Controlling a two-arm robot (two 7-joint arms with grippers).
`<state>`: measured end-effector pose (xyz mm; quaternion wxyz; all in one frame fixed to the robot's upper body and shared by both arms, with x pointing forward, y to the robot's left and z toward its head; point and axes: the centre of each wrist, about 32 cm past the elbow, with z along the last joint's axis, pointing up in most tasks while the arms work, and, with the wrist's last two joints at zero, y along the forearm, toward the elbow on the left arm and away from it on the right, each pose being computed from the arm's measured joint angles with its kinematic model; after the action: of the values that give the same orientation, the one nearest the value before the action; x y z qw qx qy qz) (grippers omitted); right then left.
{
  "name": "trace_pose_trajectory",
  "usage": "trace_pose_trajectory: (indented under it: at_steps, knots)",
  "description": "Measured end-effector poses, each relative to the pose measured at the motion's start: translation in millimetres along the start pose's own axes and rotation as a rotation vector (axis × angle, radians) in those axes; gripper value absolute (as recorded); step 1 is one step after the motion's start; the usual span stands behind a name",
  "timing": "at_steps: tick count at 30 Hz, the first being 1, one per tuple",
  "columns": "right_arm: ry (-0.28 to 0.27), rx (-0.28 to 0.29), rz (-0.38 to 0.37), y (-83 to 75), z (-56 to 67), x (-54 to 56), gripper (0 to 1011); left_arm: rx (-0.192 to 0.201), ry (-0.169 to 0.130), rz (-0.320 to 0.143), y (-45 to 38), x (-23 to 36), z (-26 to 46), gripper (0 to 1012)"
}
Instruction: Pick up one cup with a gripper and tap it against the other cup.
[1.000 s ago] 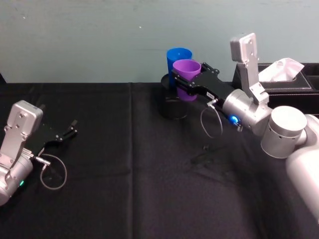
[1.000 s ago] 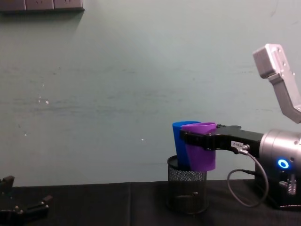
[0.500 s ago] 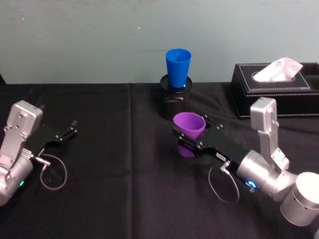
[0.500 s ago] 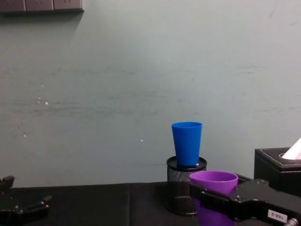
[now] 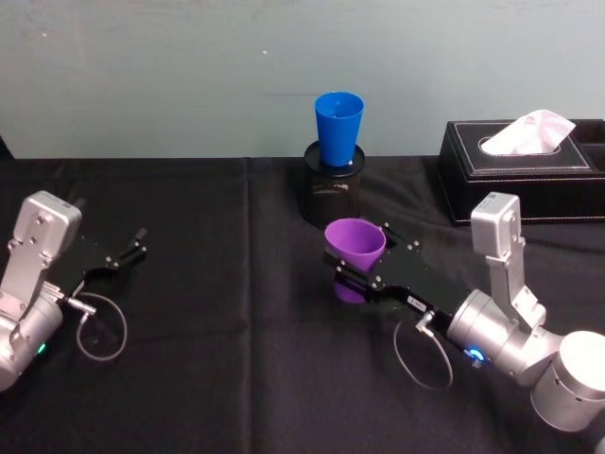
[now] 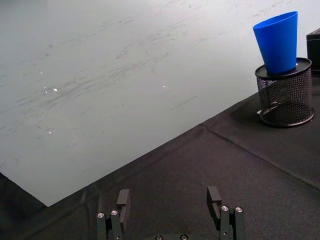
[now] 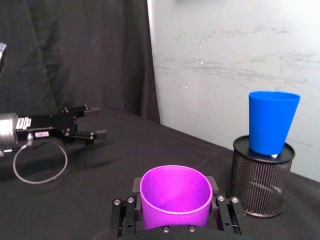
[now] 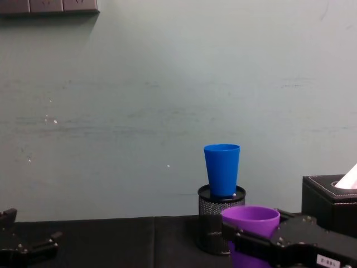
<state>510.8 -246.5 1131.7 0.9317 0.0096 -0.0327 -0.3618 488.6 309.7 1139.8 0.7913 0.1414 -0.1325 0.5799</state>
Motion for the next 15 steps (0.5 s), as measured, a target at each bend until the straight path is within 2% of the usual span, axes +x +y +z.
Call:
trace_pose_trajectory:
  at_steps: [15]
  knots:
    - [-0.010, -0.033, -0.023, -3.5, -23.4, 1.3, 736, 0.000, 0.000, 0.000, 0.0, 0.0, 0.0, 1000]
